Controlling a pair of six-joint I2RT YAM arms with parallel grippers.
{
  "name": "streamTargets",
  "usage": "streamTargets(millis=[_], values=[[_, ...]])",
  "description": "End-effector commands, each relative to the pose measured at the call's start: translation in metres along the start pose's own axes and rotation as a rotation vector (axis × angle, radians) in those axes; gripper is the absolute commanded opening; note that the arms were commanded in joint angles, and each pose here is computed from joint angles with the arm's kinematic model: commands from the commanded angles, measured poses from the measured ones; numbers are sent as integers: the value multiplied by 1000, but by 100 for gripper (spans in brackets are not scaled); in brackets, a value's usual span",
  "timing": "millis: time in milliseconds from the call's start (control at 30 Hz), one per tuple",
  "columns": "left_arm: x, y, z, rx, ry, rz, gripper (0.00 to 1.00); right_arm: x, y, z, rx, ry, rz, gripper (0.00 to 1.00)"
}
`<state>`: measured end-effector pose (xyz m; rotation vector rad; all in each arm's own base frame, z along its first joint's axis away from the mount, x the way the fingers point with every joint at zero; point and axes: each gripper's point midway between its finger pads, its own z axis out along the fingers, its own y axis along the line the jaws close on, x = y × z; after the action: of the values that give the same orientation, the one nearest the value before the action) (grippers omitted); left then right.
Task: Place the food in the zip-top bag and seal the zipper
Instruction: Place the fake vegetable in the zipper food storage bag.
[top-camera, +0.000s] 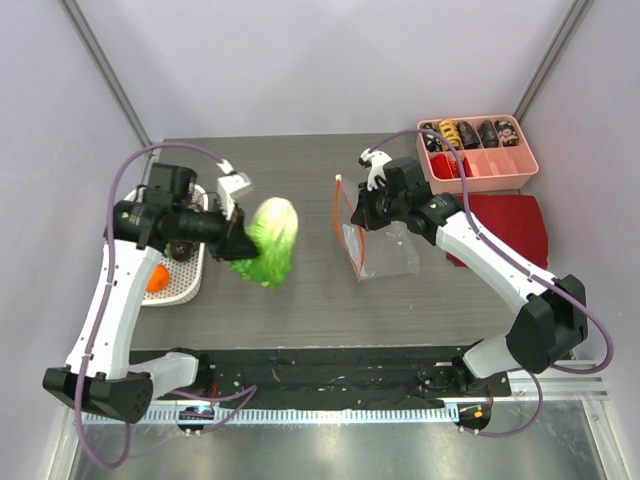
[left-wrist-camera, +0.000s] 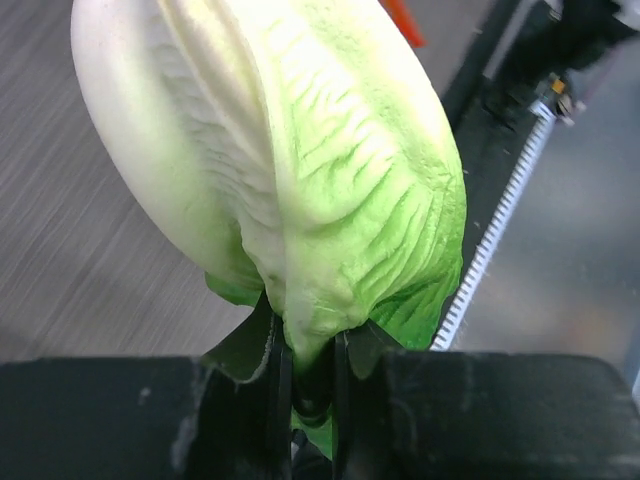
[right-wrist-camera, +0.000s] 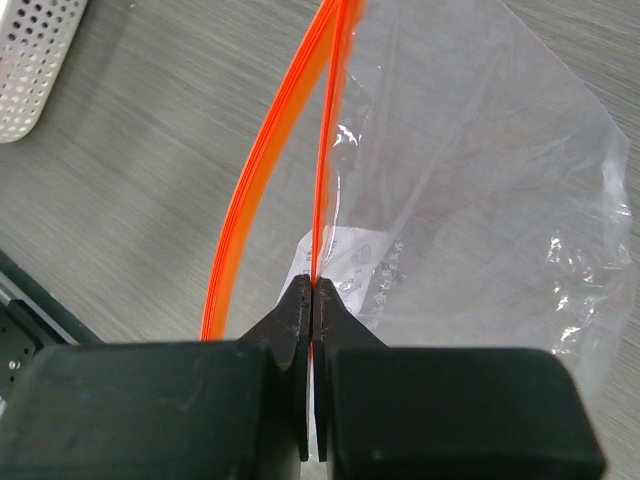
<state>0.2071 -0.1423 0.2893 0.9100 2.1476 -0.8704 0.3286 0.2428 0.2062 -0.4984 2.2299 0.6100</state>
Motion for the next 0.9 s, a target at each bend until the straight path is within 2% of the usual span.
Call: streamTargets(millis=[0, 200, 400, 533, 567, 700, 867], values=[[-15, -67, 25, 271, -47, 265, 0, -14, 24, -9, -111, -80, -74, 1], [-3, -121, 60, 487, 32, 388, 0, -2, 42, -13, -166, -69, -114, 1], [-11, -115, 105, 544, 59, 314, 0, -2, 58, -22, -196, -88, -146, 1], [5, -99, 123, 558, 134, 209, 0, -9, 57, -33, -170, -124, -137, 1], [10, -91, 127, 555, 143, 145, 0, -10, 57, -35, -165, -129, -134, 1], [12, -61, 132, 532, 129, -91, 0, -11, 59, -46, -173, -152, -136, 1], [12, -44, 137, 498, 154, -232, 0, -9, 64, -49, -196, -158, -165, 1]])
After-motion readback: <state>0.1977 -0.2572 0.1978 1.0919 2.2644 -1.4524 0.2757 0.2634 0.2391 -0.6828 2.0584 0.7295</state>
